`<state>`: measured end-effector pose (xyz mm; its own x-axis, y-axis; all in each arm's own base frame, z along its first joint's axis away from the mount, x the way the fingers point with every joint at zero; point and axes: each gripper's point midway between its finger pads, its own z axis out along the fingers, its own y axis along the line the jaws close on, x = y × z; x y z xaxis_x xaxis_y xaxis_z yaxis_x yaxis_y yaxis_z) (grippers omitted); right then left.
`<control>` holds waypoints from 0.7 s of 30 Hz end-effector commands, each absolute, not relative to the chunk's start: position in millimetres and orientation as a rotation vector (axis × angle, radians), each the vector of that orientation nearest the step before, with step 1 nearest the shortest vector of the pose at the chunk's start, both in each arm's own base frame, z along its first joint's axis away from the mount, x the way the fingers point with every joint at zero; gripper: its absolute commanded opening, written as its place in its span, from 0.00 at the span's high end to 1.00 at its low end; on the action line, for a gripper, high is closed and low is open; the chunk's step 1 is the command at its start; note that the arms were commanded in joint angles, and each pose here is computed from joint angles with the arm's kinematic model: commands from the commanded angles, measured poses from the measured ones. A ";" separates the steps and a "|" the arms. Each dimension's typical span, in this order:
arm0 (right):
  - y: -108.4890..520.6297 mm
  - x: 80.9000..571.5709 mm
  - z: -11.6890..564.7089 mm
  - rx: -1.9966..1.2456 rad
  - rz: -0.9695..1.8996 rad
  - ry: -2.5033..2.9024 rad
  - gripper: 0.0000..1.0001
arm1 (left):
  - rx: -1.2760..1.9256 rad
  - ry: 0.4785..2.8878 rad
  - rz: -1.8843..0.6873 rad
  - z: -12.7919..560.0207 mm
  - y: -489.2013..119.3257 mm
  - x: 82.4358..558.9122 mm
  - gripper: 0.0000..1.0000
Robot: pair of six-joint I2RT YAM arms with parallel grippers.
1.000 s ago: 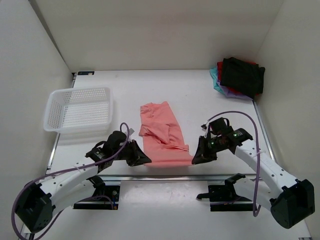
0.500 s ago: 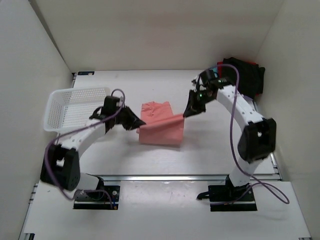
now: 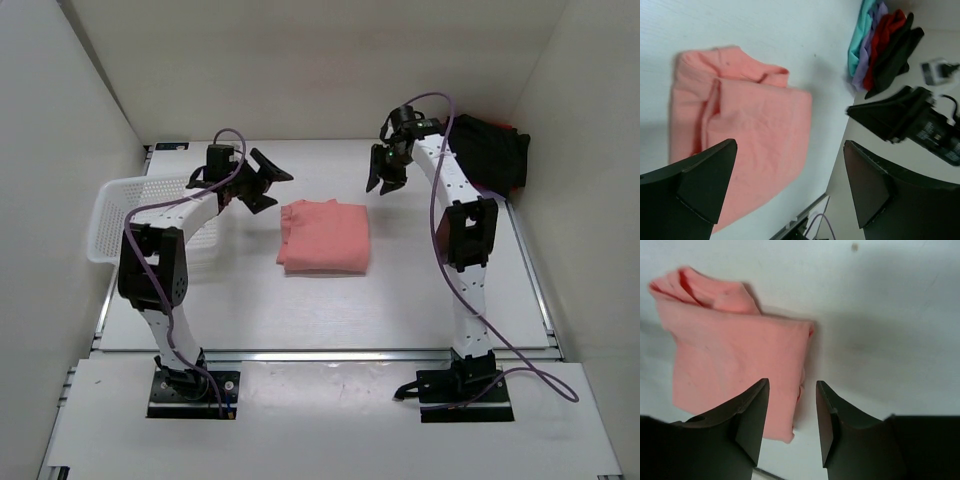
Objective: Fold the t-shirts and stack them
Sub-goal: Fold the long partially folded tshirt into a neat square
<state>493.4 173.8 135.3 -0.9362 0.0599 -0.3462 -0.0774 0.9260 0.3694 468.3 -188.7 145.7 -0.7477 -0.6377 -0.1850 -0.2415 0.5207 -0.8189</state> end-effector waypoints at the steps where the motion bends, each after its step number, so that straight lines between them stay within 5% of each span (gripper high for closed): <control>1: 179.5 468.1 135.2 -0.103 0.479 2.755 0.60 | -0.559 2.224 -1.215 197.3 -210.1 446.7 0.02; 11: 134.6 379.8 162.1 -0.027 0.660 2.561 0.59 | -0.507 2.378 -1.056 142.2 -204.5 436.8 0.01; 21: 171.0 436.7 124.6 -0.026 0.995 2.437 0.58 | -0.448 2.373 -1.097 131.5 -214.1 439.2 0.02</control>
